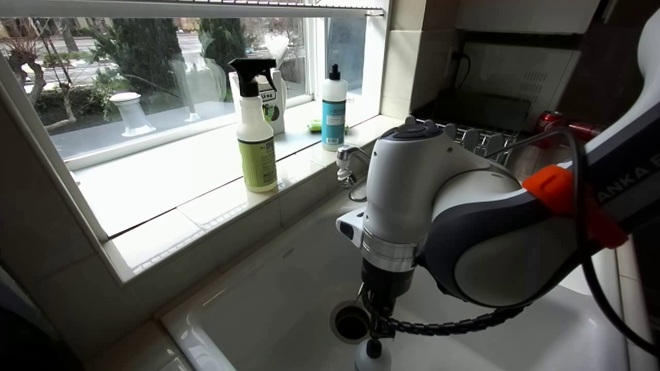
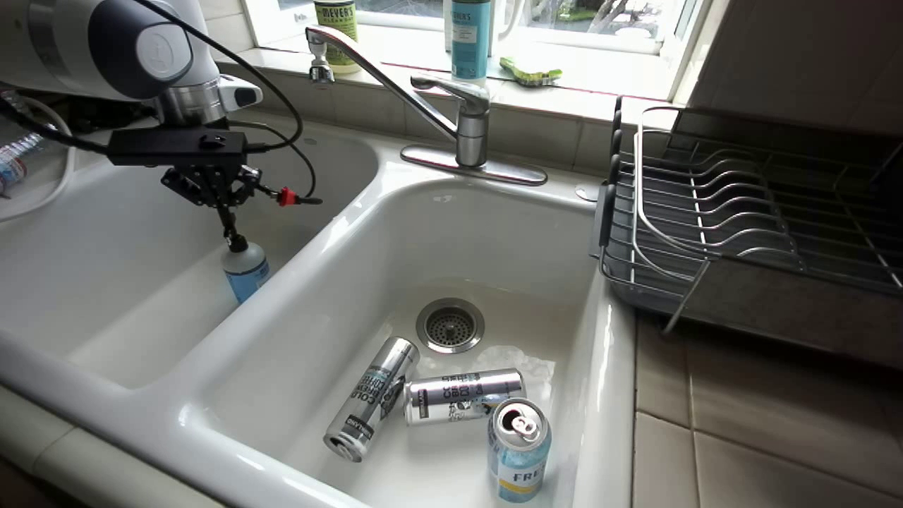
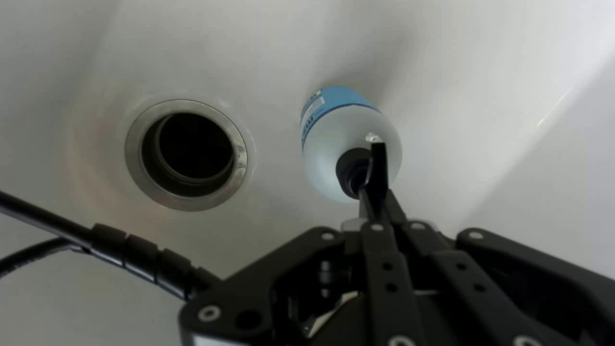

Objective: Put the blue pump bottle in the sink on the left then press down on the top of the bottle.

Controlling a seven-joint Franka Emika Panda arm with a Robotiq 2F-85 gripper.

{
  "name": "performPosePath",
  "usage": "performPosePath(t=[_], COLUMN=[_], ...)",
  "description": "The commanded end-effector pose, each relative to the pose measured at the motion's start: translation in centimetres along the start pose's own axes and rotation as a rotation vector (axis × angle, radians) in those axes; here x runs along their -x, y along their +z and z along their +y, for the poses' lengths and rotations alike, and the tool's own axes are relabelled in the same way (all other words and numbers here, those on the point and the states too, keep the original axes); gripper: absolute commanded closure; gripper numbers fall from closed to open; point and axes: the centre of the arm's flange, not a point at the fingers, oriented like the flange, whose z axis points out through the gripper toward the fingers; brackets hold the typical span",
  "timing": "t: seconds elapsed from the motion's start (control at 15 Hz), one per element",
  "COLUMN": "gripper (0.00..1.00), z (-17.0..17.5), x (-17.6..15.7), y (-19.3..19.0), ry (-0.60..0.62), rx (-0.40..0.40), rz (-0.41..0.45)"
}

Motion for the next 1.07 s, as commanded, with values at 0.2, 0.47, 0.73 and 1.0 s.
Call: performPosePath(t=[0.2, 0.47, 0.73, 1.0], gripper=[1.0, 1.0, 1.0, 1.0], z=[0.39, 0.4, 0.47, 0.52], x=[-0.21, -0.28, -0.43, -0.49], y=[2.01, 2.01, 2.01, 1.93], ry=[0.012, 0.012, 0.012, 0.013], rx=[-0.027, -0.027, -0.027, -0.027], rz=[-0.03, -0.032, -0.033, -0.034])
